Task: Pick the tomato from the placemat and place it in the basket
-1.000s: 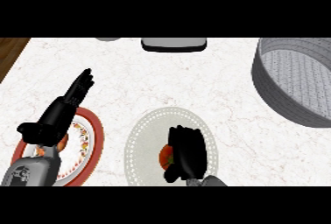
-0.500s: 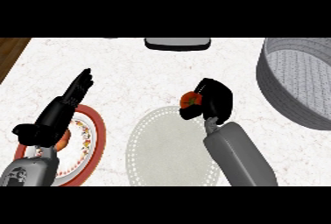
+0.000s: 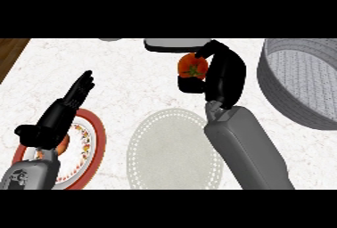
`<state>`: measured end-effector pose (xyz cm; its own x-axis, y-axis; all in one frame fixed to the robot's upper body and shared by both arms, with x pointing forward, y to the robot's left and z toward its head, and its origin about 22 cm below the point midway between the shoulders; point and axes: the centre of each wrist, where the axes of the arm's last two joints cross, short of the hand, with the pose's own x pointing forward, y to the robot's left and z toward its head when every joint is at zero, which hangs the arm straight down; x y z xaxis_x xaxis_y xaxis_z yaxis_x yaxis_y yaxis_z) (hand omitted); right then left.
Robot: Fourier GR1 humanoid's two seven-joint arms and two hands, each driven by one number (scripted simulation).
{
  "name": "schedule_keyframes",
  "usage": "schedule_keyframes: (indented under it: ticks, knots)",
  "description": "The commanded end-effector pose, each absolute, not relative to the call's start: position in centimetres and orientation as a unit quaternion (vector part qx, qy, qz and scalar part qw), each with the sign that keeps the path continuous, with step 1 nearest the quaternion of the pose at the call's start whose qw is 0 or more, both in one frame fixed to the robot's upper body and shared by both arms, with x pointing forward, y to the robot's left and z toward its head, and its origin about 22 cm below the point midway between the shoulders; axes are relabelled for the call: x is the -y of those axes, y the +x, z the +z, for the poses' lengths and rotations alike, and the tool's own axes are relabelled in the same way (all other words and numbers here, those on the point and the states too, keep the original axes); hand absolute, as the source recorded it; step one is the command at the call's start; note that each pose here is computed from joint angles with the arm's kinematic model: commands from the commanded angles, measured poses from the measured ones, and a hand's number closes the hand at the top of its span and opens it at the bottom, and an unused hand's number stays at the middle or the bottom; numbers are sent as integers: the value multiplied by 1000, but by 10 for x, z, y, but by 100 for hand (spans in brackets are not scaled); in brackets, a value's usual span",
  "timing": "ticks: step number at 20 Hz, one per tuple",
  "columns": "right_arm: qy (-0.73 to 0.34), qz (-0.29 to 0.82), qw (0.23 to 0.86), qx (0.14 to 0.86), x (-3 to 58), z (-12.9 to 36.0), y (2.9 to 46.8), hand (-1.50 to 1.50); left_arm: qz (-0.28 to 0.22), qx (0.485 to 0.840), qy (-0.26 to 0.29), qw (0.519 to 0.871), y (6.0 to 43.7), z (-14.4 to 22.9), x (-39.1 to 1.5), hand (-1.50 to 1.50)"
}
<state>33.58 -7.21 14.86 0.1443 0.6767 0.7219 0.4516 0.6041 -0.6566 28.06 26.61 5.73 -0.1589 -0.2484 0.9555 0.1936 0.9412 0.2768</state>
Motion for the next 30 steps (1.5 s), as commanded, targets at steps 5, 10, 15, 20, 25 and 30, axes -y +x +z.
schedule_keyframes:
  ticks: [5, 10, 15, 20, 25, 30]
  knots:
    - [-472, 9, 620, 627, 72, 207, 316, 150, -171, 742, 22, 647, 279, 69, -270, 0]
    - [-530, 15, 602, 597, 100, 241, 350, 150, -166, 739, 12, 652, 287, 54, -272, 0]
    - [-545, -11, 596, 589, 128, 252, 371, 150, -166, 742, 21, 650, 274, 60, -261, 0]
    - [-569, -62, 588, 572, 177, 270, 406, 150, -170, 750, 19, 639, 276, 57, -255, 0]
    - [-597, -130, 559, 560, 229, 273, 417, 150, -167, 754, 24, 635, 282, 62, -282, 0]
    - [-614, -143, 549, 549, 255, 267, 426, 150, -166, 746, 14, 645, 294, 63, -270, 0]
